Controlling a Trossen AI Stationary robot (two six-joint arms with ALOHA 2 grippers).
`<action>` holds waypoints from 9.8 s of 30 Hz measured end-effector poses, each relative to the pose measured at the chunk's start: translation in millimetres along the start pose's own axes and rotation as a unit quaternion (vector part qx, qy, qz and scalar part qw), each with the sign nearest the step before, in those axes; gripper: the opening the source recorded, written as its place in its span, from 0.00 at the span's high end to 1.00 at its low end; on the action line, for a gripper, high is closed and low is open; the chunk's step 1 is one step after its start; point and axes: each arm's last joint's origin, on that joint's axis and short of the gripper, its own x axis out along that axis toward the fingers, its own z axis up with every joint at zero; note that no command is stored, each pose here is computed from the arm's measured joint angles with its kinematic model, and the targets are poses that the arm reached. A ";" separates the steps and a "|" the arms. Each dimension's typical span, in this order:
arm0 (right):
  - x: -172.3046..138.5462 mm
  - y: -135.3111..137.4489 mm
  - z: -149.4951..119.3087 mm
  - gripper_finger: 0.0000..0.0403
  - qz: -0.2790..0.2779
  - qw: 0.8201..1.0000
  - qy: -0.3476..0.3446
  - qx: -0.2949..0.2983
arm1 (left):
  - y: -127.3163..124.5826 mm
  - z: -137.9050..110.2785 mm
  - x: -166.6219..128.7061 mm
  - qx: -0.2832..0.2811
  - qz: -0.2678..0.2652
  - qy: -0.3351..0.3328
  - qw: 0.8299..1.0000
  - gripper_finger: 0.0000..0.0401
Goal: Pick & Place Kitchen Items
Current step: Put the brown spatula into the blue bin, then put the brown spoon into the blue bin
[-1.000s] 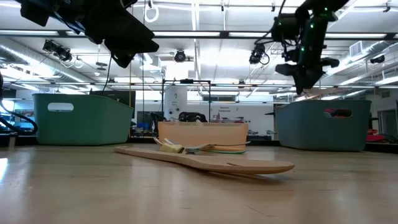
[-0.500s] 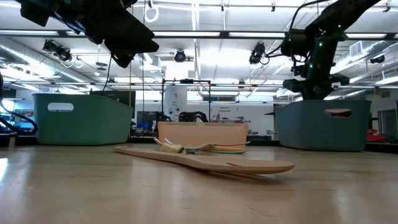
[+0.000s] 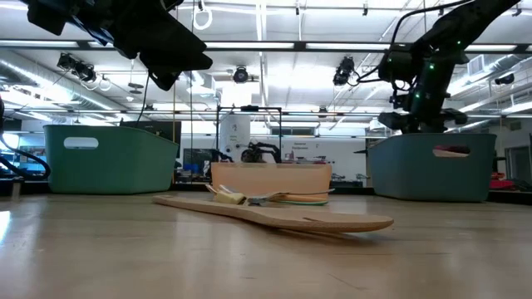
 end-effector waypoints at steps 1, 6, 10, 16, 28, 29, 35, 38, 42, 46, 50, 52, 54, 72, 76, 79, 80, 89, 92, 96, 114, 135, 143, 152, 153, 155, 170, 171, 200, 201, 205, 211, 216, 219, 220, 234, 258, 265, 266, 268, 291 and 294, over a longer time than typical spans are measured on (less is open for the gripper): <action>0.0 0.3 0.7 0.59 0.001 1.000 -0.003 0.002 | 0.0 0.0 0.0 0.000 0.000 0.000 1.000 0.71; 0.0 0.5 0.8 0.47 0.002 1.000 -0.004 0.004 | 0.0 0.0 0.0 0.000 0.000 0.000 1.000 0.71; 0.0 0.6 0.9 0.48 0.002 1.000 -0.005 0.003 | 0.0 0.0 0.0 0.000 0.000 0.000 1.000 0.71; -12.1 -0.5 3.9 0.55 0.034 0.999 -0.024 -0.009 | 0.0 0.0 0.0 0.000 0.000 0.000 1.000 0.71; -79.9 6.8 -1.1 0.65 0.300 0.949 -0.075 -0.058 | -0.1 0.0 0.0 0.007 -0.003 0.001 1.000 0.71; -85.4 9.8 -3.0 0.66 0.330 0.939 -0.077 -0.067 | -0.3 -0.1 0.1 0.007 -0.007 0.002 1.000 0.71; -117.1 37.1 -15.9 0.66 0.474 0.867 -0.097 -0.116 | -0.5 -0.1 0.0 0.009 -0.009 0.002 1.000 0.71; -131.3 51.4 -24.3 0.66 0.518 0.837 -0.111 -0.134 | -0.8 -0.2 0.0 0.019 -0.015 0.004 1.000 0.71; -147.1 62.9 -34.5 0.66 0.558 0.805 -0.129 -0.153 | -3.3 -1.0 -0.1 0.059 -0.057 0.013 0.997 0.71; -157.0 69.5 -44.1 0.66 0.569 0.794 -0.141 -0.164 | -4.2 -1.3 -0.3 0.099 -0.073 0.014 0.992 0.71; -160.7 75.5 -52.5 0.66 0.561 0.797 -0.146 -0.172 | -4.4 -2.4 0.9 0.152 -0.081 0.014 0.985 0.71; -160.7 79.2 -56.1 0.66 0.552 0.801 -0.150 -0.177 | -4.6 -4.8 2.6 0.181 -0.087 0.019 0.979 0.71; -160.6 83.1 -58.3 0.66 0.546 0.803 -0.156 -0.181 | -5.0 -6.8 6.1 0.198 -0.090 0.024 0.976 0.71; -154.5 116.8 -72.8 0.66 0.553 0.788 -0.162 -0.218 | -22.3 -2.1 88.1 0.244 -0.060 0.249 0.935 0.71; -152.2 123.5 -75.1 0.66 0.554 0.786 -0.162 -0.222 | -26.6 0.7 103.1 0.278 -0.068 0.291 0.913 0.71; -148.7 127.3 -76.9 0.66 0.549 0.789 -0.157 -0.226 | -29.4 1.1 113.4 0.310 -0.078 0.324 0.891 0.71; -148.1 128.9 -77.1 0.66 0.550 0.789 -0.158 -0.225 | -30.7 0.1 115.5 0.318 -0.081 0.338 0.882 0.71; -145.0 134.1 -78.4 0.66 0.548 0.787 -0.161 -0.232 | -37.1 -6.1 133.1 0.359 -0.094 0.380 0.847 0.71; -145.2 135.4 -78.1 0.66 0.551 0.785 -0.164 -0.230 | -37.2 -6.5 134.1 0.373 -0.081 0.379 0.843 0.71; -144.7 135.6 -78.4 0.66 0.550 0.786 -0.163 -0.231 | -37.1 -6.3 134.1 0.384 -0.064 0.378 0.840 0.71; -145.1 135.8 -78.3 0.66 0.551 0.785 -0.165 -0.231 | -36.5 -13.5 141.7 0.403 -0.069 0.373 0.833 0.61; -144.8 135.5 -78.6 0.66 0.549 0.786 -0.164 -0.233 | -31.9 -27.5 161.3 0.396 -0.090 0.358 0.841 0.49; -144.8 135.6 -78.7 0.66 0.549 0.786 -0.164 -0.233 | -19.4 -26.4 163.3 0.351 -0.120 0.368 0.853 0.49; -144.8 135.5 -78.7 0.66 0.549 0.785 -0.164 -0.235 | -6.1 -30.1 167.2 0.291 -0.132 0.385 0.866 0.49; -144.8 135.5 -78.6 0.66 0.549 0.785 -0.164 -0.234 | -6.2 -30.4 167.2 0.290 -0.135 0.386 0.865 0.49; -144.8 135.5 -78.7 0.66 0.549 0.785 -0.164 -0.235 | -5.8 -32.7 168.3 0.285 -0.140 0.389 0.865 0.49; -144.8 135.5 -78.7 0.66 0.549 0.785 -0.165 -0.235 | -5.4 -33.5 168.2 0.286 -0.138 0.392 0.863 0.73; -144.8 135.5 -78.7 0.66 0.549 0.785 -0.165 -0.235 | -5.4 -33.6 168.0 0.285 -0.138 0.393 0.863 0.76; -144.5 135.5 -78.8 0.66 0.548 0.786 -0.164 -0.235 | -26.7 -14.1 149.2 0.285 -0.111 0.369 0.878 0.77; -144.6 135.5 -78.8 0.66 0.549 0.786 -0.164 -0.235 | -27.4 -11.1 147.6 0.284 -0.110 0.365 0.880 0.77; -144.4 135.4 -78.9 0.66 0.548 0.786 -0.164 -0.235 | -31.5 -7.3 145.0 0.287 -0.110 0.356 0.882 0.77; -143.9 135.3 -79.3 0.66 0.547 0.787 -0.161 -0.237 | -39.3 -0.6 139.6 0.296 -0.109 0.344 0.885 0.77; -143.1 135.1 -79.9 0.66 0.544 0.788 -0.159 -0.239 | -44.3 20.3 122.0 0.311 -0.080 0.318 0.892 0.77; -142.7 134.9 -80.2 0.66 0.543 0.789 -0.157 -0.241 | -47.5 42.8 105.5 0.308 -0.073 0.281 0.906 0.77; -142.7 134.9 -80.2 0.66 0.543 0.789 -0.157 -0.241 | -48.5 51.2 98.7 0.307 -0.072 0.266 0.911 0.77; -144.7 135.6 -79.1 0.66 0.549 0.784 -0.166 -0.237 | -62.5 149.5 25.6 0.304 -0.108 -0.033 0.946 0.77; -205.6 141.0 -105.6 0.66 0.634 0.595 -0.373 -0.325 | -44.0 200.6 13.6 0.255 -0.085 -0.259 0.928 0.77; -211.1 140.2 -106.5 0.66 0.630 0.592 -0.394 -0.312 | -44.5 203.5 11.8 0.252 -0.084 -0.276 0.924 0.77; -210.5 141.0 -106.6 0.66 0.625 0.597 -0.396 -0.310 | -44.6 203.7 11.7 0.251 -0.085 -0.277 0.924 0.77; -208.3 144.2 -107.7 0.66 0.616 0.603 -0.399 -0.311 | -44.6 203.8 12.2 0.250 -0.084 -0.279 0.923 0.77; -209.7 155.2 -107.7 0.35 0.617 0.581 -0.444 -0.292 | -42.7 195.4 37.2 0.246 -0.054 -0.277 0.927 0.77; -210.3 155.0 -107.0 0.36 0.614 0.583 -0.448 -0.286 | -41.8 192.4 42.6 0.246 -0.046 -0.272 0.929 0.77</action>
